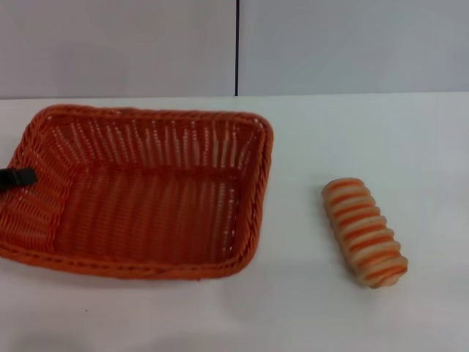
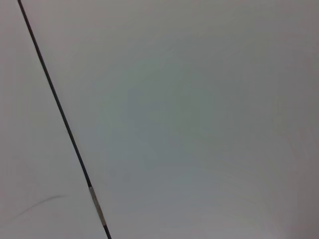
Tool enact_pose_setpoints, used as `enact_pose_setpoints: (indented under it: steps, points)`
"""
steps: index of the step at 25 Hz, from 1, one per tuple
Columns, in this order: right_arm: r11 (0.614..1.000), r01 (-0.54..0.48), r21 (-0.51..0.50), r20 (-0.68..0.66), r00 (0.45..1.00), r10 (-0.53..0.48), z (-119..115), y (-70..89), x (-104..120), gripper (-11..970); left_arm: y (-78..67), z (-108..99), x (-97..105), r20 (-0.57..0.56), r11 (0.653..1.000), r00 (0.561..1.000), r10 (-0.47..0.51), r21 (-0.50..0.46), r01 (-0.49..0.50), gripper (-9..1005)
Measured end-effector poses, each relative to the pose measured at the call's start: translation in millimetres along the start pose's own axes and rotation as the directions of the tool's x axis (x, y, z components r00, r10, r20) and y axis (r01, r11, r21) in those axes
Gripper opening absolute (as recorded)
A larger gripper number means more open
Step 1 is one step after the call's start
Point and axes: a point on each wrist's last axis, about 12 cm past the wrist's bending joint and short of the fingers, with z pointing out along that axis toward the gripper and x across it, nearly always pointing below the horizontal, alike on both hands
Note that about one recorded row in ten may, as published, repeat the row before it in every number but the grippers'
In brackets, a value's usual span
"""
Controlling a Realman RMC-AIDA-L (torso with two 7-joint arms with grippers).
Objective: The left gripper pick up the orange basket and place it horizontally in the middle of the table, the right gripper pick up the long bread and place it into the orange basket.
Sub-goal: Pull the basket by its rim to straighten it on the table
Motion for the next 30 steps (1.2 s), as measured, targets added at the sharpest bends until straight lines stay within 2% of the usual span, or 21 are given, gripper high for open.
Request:
enact_pose_setpoints:
  steps: [4, 7, 9, 18, 26, 28, 30]
  points:
    - [1.0, 0.0, -0.008, 0.004, 1.0, 0.0, 3, 1.8, -1, 650, 5.1, -7, 13, 0.007, 1.0, 1.0, -0.018, 0.012, 0.018, 248]
    - [1.0, 0.001, -0.014, 0.007, 1.0, -0.001, 7, 3.5, -2, 650, 5.1, -7, 13, 0.007, 1.0, 1.0, -0.018, 0.012, 0.018, 257]
    - [1.0, 0.002, -0.016, 0.005, 1.0, -0.002, 9, 4.6, -2, 650, 5.8, -8, 22, 0.009, 0.997, 0.999, -0.032, 0.064, 0.032, 262]
    - [1.0, 0.005, -0.025, 0.003, 1.0, -0.005, 16, 8.0, -3, 649, 1.6, -10, 29, -0.022, 0.991, 0.999, -0.044, 0.125, 0.046, 287]
    - [1.0, 0.01, -0.027, 0.006, 1.0, -0.01, 19, 7.5, -5, 649, -0.7, -12, 31, -0.048, 0.988, 0.998, -0.047, 0.145, 0.053, 617]
    - [1.0, 0.011, -0.028, 0.007, 1.0, -0.011, 19, 7.4, -6, 649, -4.1, -17, 32, -0.1, 0.982, 0.994, -0.034, 0.183, 0.052, 704]
    - [0.999, 0.013, -0.03, 0.009, 1.0, -0.013, 21, 7.6, -7, 649, -5.2, -17, 33, -0.117, 0.978, 0.993, -0.03, 0.2, 0.053, 703]
